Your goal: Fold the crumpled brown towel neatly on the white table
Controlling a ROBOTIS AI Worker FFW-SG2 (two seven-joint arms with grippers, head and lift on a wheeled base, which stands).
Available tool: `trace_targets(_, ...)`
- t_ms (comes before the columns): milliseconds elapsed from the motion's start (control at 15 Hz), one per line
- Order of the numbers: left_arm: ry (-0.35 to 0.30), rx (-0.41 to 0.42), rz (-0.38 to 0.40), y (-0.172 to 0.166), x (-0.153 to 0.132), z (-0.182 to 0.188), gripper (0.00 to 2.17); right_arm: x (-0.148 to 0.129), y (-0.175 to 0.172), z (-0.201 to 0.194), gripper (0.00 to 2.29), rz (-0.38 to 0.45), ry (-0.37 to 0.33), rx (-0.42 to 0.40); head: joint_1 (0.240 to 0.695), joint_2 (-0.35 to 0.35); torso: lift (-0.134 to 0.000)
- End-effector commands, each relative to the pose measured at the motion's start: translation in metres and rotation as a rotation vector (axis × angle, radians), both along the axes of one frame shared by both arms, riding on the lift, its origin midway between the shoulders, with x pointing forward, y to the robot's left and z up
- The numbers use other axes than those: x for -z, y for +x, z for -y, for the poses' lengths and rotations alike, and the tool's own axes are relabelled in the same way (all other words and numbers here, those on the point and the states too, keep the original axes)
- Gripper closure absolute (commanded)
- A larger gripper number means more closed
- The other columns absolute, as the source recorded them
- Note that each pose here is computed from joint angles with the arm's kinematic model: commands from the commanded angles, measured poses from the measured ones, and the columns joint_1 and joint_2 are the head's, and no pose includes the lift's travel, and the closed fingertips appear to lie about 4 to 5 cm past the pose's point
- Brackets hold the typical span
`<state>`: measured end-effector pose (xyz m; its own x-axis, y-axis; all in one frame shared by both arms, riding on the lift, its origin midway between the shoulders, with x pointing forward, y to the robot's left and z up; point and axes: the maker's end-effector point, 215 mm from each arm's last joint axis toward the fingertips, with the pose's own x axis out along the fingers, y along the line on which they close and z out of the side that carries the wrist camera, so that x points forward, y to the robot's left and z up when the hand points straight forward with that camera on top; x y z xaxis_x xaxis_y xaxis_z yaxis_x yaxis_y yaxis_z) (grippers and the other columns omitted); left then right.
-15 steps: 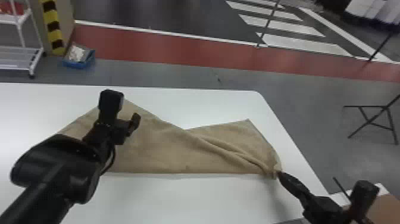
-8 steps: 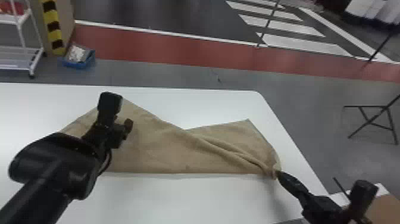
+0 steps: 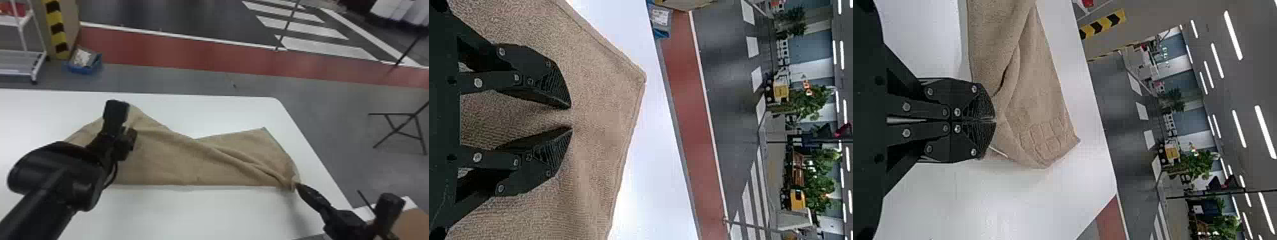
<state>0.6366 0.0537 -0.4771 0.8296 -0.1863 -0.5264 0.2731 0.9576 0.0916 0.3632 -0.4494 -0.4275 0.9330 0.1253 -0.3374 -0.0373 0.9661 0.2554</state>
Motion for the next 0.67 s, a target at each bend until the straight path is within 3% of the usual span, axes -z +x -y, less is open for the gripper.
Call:
trace_targets(0,-0.001,-0.013,-0.011,-0.004,0.005,-0.002,1.29,0.0,0.0,0.0,1.8,0.001,0.002,0.0,0.695,-0.35,-0.124)
trace_targets(267,-0.039,-0.063,-0.037,-0.039,-0.006,-0.022,1.38,0.0,0.0,-0.002,1.8,0.0,0.005,-0.001,0.695,-0.35,-0.124)
trace_targets(600,-0.041,-0.097,-0.023,-0.107,-0.047,-0.074,1.38,-0.001,0.008,-0.013,1.8,0.013,0.016,-0.013,0.695,-0.35,-0.124)
